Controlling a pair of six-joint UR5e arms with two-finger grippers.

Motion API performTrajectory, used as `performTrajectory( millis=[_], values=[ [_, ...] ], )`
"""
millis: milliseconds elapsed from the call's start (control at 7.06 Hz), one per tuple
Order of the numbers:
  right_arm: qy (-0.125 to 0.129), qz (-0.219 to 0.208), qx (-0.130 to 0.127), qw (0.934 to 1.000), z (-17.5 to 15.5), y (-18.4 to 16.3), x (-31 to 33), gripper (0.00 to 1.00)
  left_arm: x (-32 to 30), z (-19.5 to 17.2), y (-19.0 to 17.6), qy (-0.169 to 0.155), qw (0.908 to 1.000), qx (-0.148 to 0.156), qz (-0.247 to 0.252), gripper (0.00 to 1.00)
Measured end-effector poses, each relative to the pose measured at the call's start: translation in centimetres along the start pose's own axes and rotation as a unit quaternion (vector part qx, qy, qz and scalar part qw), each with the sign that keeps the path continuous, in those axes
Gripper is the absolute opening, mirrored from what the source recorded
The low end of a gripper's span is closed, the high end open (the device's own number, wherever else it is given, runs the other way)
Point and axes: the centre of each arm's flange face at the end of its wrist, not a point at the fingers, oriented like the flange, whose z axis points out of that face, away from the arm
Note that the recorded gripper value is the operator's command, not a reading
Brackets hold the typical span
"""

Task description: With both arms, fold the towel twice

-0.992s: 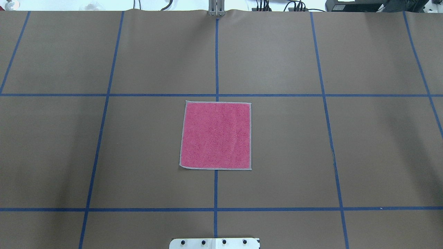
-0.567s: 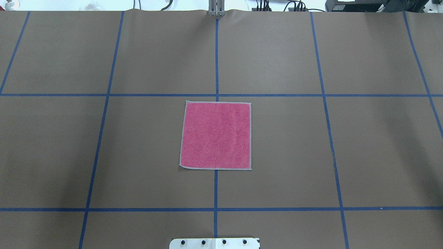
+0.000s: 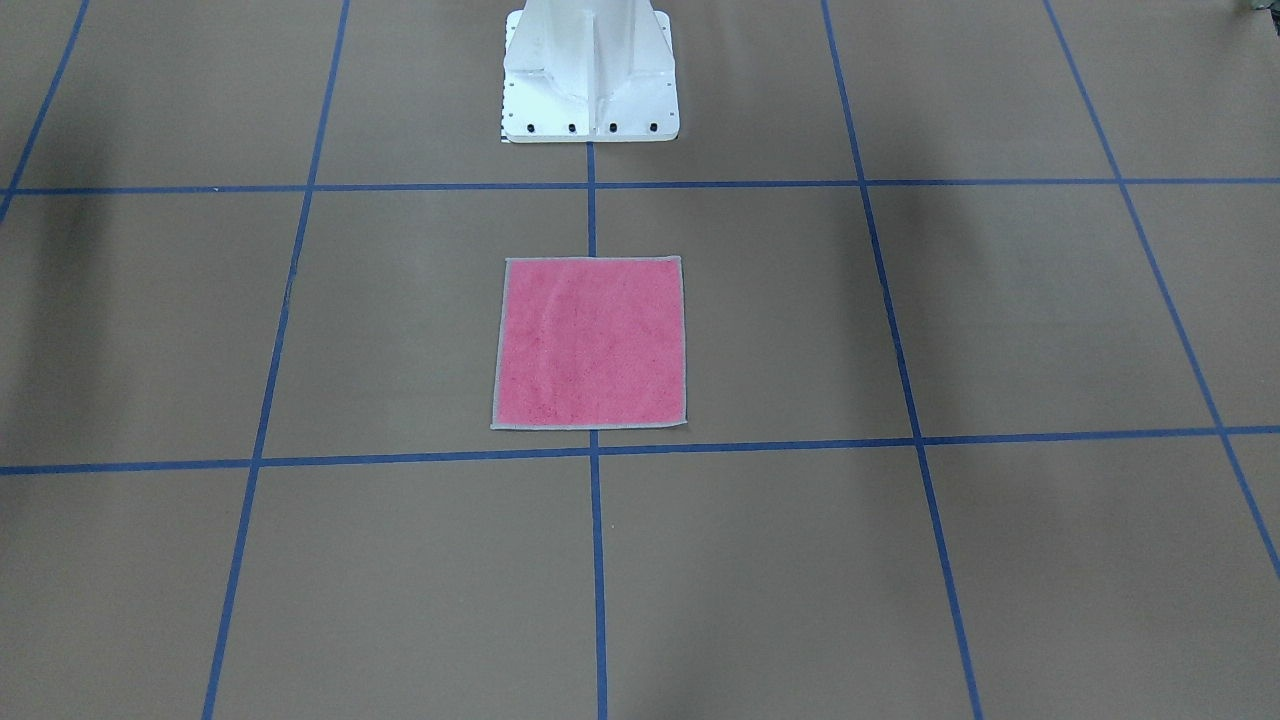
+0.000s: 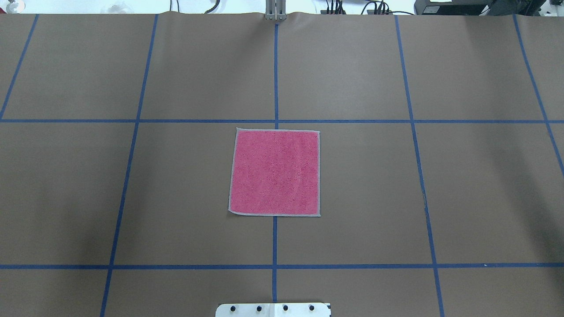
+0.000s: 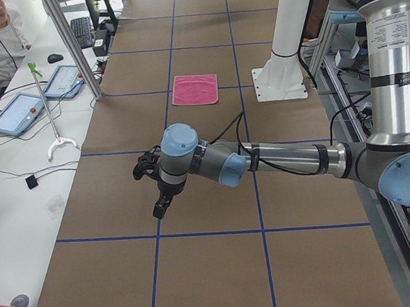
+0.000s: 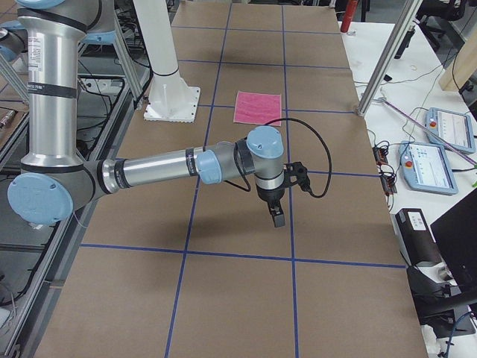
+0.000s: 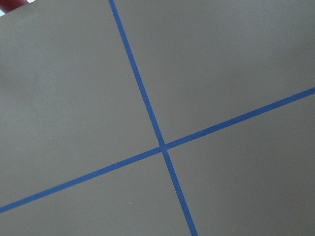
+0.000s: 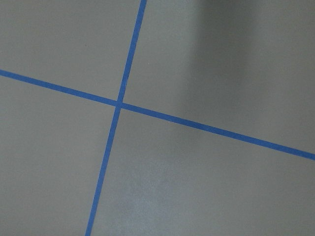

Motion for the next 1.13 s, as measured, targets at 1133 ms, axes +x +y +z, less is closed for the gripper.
performTrajectory(
  millis=[1133],
  values=[
    [-0.108, 0.162, 0.055, 0.9793, 1.8, -13.9, -21.0, 0.99, 21.5, 4.0, -15.5, 0.123, 0.9813, 0.043, -0.141, 1.0]
  ],
)
